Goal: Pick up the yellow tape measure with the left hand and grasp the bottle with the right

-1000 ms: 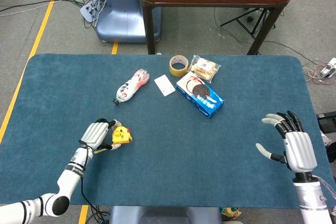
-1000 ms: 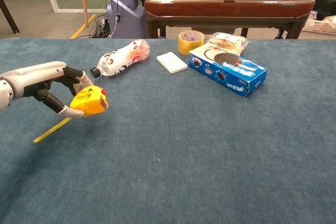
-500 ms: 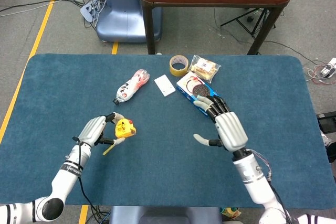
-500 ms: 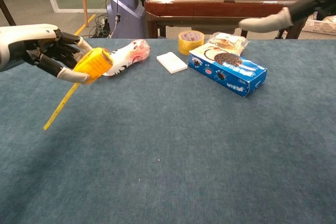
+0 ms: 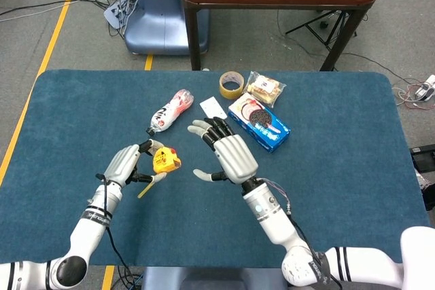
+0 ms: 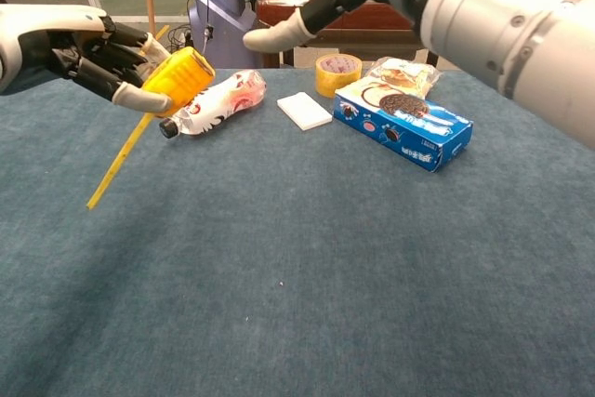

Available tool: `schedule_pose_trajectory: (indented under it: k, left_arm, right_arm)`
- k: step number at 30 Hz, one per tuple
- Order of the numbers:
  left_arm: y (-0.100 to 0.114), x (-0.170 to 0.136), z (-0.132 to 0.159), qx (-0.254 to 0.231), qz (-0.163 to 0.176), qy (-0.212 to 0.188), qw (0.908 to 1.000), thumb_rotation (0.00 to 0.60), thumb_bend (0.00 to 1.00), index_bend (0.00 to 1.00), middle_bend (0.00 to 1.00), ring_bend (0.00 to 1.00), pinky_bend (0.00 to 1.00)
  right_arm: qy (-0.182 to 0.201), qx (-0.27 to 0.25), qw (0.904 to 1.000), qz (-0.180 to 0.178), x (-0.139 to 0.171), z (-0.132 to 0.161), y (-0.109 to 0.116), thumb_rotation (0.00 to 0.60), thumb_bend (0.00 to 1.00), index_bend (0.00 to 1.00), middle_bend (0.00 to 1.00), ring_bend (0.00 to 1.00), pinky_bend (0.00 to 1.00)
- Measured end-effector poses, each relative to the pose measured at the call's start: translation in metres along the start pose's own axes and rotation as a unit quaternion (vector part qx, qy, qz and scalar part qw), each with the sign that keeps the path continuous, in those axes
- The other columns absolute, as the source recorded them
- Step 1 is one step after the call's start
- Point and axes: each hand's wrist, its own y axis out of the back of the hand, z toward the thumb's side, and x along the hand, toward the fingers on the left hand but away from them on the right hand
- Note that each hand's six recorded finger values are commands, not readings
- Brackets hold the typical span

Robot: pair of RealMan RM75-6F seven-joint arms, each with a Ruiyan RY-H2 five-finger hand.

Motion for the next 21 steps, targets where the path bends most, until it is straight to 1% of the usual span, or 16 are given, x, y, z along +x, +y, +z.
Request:
schedule_pose_trajectory:
  k: [7, 16, 21]
  left_arm:
    - [0.002, -0.002, 0.0, -0.016, -0.002, 0.006, 0.9999, 0.6, 0.22, 0.47, 0.52, 0.33, 0.22]
    - [0.008, -0.004, 0.001, -0.017, 0.009, 0.007, 0.9998, 0.6, 0.21, 0.47, 0.52, 0.33, 0.22]
    - [0.008, -0.006, 0.002, -0.016, 0.009, 0.007, 0.9998, 0.6, 0.21, 0.47, 0.52, 0.33, 0.23]
  right_arm:
    - [0.0, 0.004, 0.9999, 0.013, -0.02, 0.014, -0.014, 0.6, 0.25, 0.18, 0.15, 0.09, 0.05]
    - [-0.001, 0.011, 0.9997, 0.022, -0.031, 0.022, -0.024, 0.6, 0.25, 0.18, 0.15, 0.09, 0.05]
    - [-0.003, 0.01, 0.9997, 0.023, -0.036, 0.024, -0.027, 0.6, 0.25, 0.18, 0.15, 0.09, 0.05]
